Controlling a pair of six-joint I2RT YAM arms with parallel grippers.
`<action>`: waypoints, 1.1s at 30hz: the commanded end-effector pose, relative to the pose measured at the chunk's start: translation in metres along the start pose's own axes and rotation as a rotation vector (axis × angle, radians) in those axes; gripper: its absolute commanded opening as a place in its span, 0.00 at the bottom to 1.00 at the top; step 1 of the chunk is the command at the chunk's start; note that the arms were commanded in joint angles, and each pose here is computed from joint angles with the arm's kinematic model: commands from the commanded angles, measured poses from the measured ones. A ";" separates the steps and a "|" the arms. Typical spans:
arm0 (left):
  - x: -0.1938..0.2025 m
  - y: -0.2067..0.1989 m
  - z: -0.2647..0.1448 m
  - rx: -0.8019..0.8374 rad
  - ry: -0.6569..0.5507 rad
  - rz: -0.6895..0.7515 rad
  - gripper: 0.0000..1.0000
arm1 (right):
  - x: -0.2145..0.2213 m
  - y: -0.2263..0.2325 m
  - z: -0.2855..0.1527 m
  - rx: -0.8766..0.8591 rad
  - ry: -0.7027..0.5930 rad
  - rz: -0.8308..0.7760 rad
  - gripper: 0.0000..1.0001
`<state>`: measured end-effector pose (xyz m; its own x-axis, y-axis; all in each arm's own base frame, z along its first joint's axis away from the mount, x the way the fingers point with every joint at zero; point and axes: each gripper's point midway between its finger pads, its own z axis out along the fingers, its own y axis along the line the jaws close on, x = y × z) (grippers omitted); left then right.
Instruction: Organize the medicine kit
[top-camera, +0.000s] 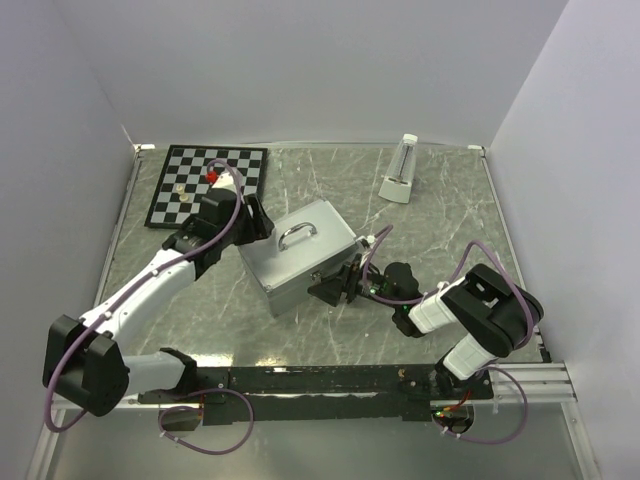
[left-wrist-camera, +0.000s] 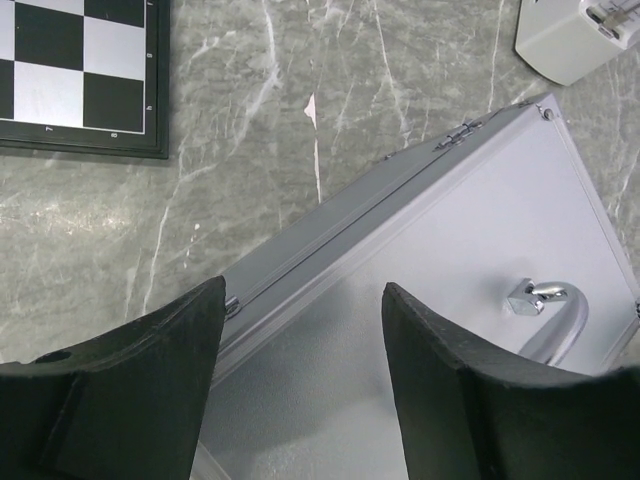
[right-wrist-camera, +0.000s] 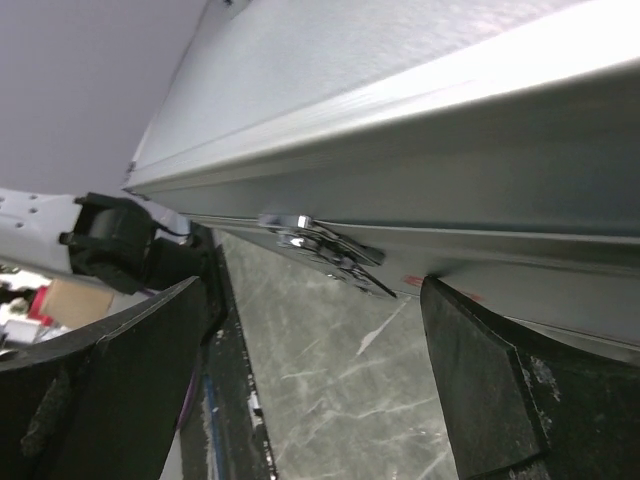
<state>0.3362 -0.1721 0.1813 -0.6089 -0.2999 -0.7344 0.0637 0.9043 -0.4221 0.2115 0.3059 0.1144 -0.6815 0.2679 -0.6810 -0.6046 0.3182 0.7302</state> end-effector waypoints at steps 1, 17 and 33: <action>-0.013 -0.006 -0.015 0.013 -0.045 0.003 0.69 | -0.017 0.003 0.000 0.015 -0.090 -0.068 0.94; 0.010 0.003 0.003 -0.010 0.025 0.011 0.68 | -0.022 0.032 0.010 -0.149 -0.094 -0.079 0.89; 0.022 0.005 0.008 0.002 0.048 0.001 0.68 | -0.037 0.049 0.003 -0.190 -0.172 -0.103 0.87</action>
<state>0.3394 -0.1728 0.1771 -0.5980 -0.3020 -0.7424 0.0641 0.9053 -0.4199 0.2074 0.3108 0.1072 -0.6981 0.2572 -0.6682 -0.5950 0.3107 0.7412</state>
